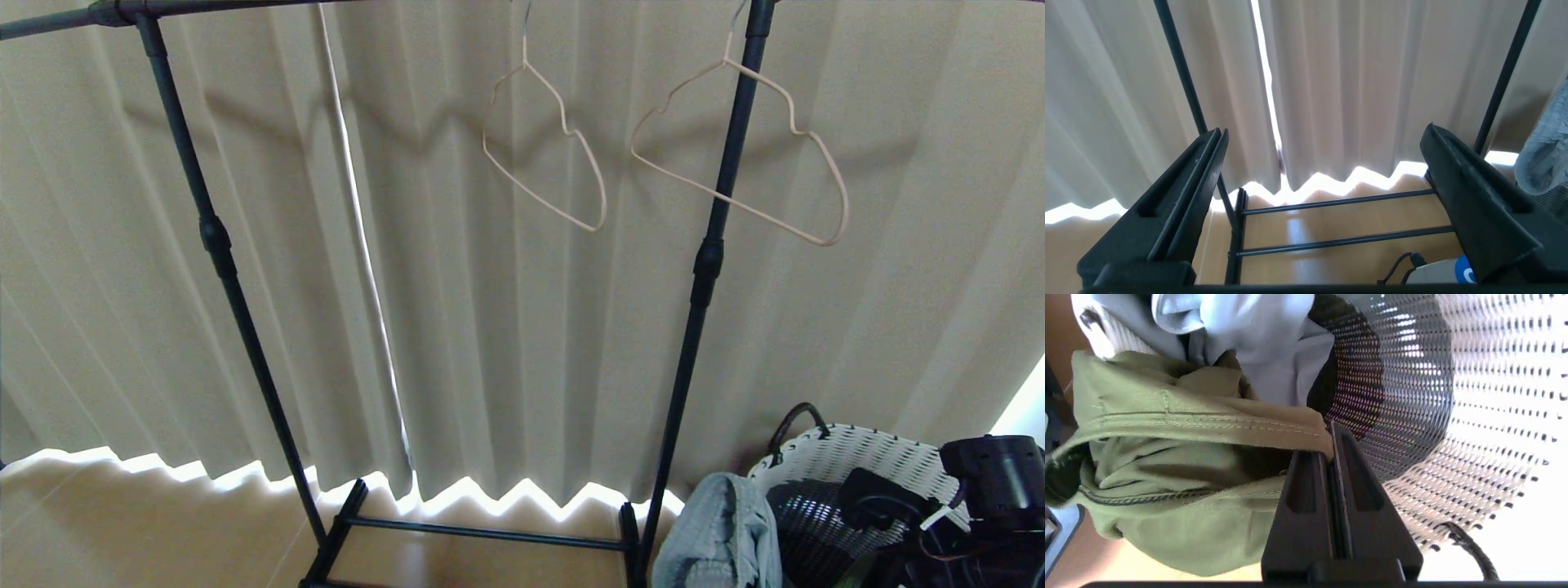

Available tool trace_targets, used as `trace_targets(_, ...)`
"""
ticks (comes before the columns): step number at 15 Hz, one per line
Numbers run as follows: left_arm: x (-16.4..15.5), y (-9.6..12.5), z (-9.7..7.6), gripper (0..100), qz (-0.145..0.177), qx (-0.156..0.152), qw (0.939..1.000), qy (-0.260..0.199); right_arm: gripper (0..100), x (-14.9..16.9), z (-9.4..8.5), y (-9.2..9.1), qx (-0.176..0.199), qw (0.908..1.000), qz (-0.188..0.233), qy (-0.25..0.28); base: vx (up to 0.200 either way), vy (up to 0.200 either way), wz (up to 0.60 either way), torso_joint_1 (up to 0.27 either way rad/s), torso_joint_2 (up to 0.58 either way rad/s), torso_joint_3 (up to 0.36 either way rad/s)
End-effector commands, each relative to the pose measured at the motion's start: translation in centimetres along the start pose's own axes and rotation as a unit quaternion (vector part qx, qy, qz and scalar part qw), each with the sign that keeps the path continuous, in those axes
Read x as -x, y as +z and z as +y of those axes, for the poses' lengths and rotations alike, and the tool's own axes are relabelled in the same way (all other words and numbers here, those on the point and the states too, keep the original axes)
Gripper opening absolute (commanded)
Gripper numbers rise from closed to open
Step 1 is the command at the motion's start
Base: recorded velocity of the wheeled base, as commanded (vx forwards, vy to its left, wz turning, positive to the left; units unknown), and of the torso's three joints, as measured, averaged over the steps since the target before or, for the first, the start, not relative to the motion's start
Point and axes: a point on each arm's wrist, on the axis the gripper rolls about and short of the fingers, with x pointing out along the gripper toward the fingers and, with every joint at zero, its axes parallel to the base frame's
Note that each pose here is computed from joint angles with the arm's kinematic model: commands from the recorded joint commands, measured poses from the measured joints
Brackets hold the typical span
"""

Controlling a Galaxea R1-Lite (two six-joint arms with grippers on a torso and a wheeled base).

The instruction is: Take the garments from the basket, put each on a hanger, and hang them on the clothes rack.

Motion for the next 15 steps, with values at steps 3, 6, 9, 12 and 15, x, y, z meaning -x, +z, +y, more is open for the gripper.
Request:
trace_targets(3,0.0,0.0,0.0,100,0.0,0.0,1.0,0.0,0,8.0,-0.2,-0.2,-0.065,0.9783,-0.159,-0.115,0.0,0.0,0.0,0.0,0.0,0.0)
trace_targets(6,0.0,0.0,0.0,100,0.0,0.0,1.0,-0.001,0,12.1,-0.7,0.3,-0.128,0.9424,-0.27,-0.151,0.0,0.0,0.0,0.0,0.0,0.0)
trace_targets(9,0.0,0.0,0.0,100,0.0,0.001,1.0,-0.001,0,14.5,-1.0,0.5,-0.17,0.9138,-0.328,-0.168,0.0,0.0,0.0,0.0,0.0,0.0)
trace_targets(12,0.0,0.0,0.0,100,0.0,0.001,1.0,-0.001,0,15.6,-0.9,0.4,-0.183,0.9,-0.354,-0.177,0.0,0.0,0.0,0.0,0.0,0.0)
trace_targets(15,0.0,0.0,0.0,100,0.001,0.0,1.0,-0.001,0,16.0,-0.6,0.0,-0.183,0.8969,-0.36,-0.181,-0.133,0.0,0.0,0.003,0.0,0.003)
